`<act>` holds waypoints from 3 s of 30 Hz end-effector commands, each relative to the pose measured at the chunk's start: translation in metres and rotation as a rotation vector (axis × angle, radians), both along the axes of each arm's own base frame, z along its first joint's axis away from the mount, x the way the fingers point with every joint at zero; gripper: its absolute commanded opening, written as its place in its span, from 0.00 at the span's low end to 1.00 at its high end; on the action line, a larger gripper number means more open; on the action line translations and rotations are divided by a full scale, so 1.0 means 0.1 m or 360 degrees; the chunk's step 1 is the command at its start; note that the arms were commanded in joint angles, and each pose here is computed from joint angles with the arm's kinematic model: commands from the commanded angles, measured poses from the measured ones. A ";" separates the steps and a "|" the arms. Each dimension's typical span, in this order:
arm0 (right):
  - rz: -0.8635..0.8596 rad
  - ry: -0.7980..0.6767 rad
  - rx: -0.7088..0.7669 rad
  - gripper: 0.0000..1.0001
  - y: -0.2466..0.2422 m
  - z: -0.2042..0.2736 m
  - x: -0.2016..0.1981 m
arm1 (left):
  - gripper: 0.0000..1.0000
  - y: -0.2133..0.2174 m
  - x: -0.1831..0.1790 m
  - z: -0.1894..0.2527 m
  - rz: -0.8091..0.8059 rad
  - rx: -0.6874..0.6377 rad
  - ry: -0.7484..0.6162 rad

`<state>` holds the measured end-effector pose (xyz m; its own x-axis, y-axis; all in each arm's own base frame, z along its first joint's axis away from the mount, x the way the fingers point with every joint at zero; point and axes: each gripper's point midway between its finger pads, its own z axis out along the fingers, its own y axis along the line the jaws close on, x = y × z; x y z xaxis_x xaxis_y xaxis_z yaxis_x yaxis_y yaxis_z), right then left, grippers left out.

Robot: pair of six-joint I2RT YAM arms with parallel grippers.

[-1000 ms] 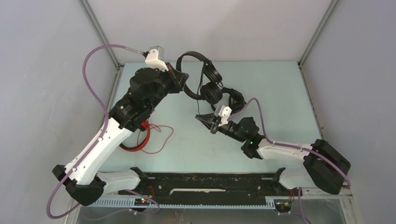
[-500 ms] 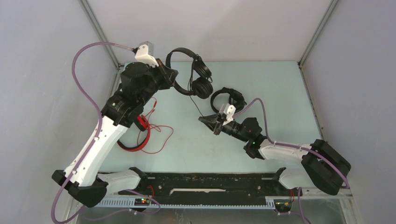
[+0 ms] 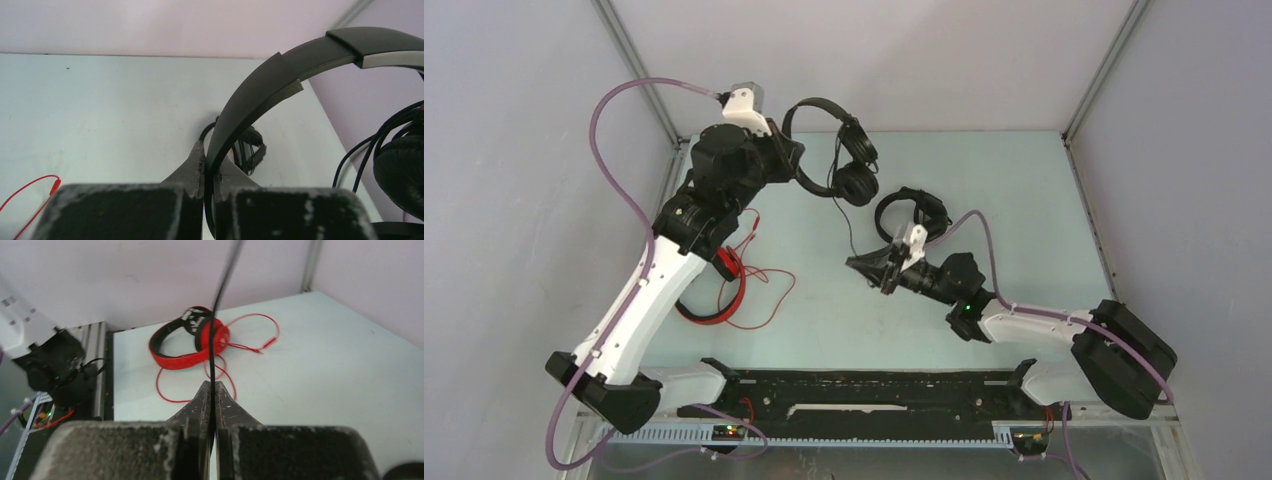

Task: Wrap the headphones
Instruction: Wrap the headphones cable around the headphones.

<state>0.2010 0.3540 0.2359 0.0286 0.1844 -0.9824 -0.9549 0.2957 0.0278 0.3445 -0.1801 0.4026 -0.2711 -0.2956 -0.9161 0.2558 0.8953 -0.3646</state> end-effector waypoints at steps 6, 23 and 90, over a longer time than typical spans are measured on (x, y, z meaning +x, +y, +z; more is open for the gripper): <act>-0.0138 0.0484 0.0127 0.00 -0.56 0.13 0.42 | 0.00 -0.34 -0.59 -0.20 -0.0801 0.0449 -0.0113; 0.0331 0.1172 0.0033 0.00 -0.64 0.46 -0.04 | 0.00 -0.21 -0.34 -1.12 -0.1059 0.1539 -0.0545; 0.0213 0.1526 0.0341 0.06 -0.37 0.76 0.25 | 0.00 0.11 0.09 -1.22 -0.0211 0.1395 -0.0156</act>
